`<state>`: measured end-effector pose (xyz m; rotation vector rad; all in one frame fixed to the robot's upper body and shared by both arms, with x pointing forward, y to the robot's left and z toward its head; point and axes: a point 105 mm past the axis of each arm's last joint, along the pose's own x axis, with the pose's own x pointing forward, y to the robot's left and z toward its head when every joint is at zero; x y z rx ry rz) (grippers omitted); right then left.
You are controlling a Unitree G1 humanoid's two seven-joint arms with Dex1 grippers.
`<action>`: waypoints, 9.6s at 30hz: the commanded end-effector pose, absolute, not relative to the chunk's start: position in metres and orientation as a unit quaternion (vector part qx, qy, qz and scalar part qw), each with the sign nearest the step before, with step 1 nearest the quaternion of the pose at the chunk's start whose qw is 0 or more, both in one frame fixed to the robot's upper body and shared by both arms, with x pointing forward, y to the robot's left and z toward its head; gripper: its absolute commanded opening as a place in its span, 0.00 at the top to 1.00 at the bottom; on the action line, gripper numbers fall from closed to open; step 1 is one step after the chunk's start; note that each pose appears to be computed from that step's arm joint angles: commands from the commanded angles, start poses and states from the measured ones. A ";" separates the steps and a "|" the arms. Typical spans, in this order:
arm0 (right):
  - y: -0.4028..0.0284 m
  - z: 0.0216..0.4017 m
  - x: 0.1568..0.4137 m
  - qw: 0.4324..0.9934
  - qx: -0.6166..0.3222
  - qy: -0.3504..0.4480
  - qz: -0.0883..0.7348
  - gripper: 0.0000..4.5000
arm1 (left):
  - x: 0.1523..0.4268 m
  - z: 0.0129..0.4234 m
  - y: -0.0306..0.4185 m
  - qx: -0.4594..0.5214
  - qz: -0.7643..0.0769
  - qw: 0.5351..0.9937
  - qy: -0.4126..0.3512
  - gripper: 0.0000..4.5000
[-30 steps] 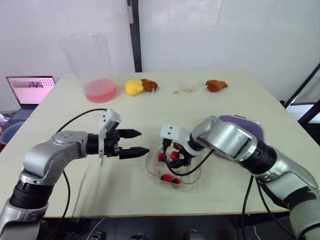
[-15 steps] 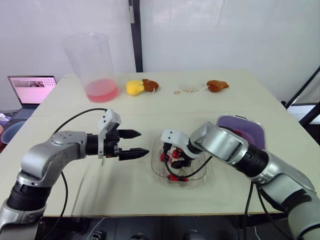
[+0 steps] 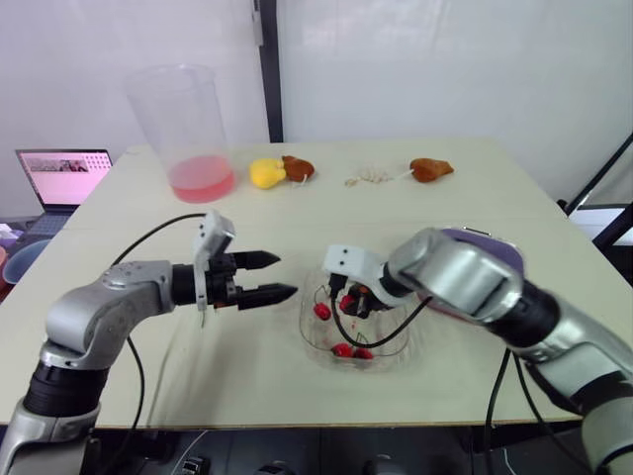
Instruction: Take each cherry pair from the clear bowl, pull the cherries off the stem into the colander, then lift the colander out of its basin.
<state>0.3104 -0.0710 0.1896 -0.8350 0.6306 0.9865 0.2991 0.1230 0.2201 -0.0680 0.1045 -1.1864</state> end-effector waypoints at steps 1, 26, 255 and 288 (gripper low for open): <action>-0.067 0.225 0.303 0.763 -0.399 0.196 0.470 0.73 | 0.300 0.252 0.128 -0.078 -0.556 0.828 -0.007 0.00; -0.042 0.298 0.326 0.727 -0.606 -0.288 0.146 0.73 | 0.346 0.298 0.100 -0.123 -0.565 0.812 -0.077 0.00; -0.254 0.204 0.354 0.873 -0.353 0.164 0.294 0.66 | 0.297 0.297 0.067 -0.036 -0.649 0.753 -0.099 1.00; -0.142 0.279 0.259 0.781 -0.183 0.079 0.592 0.02 | 0.319 0.155 0.206 -0.231 -0.341 0.891 0.192 1.00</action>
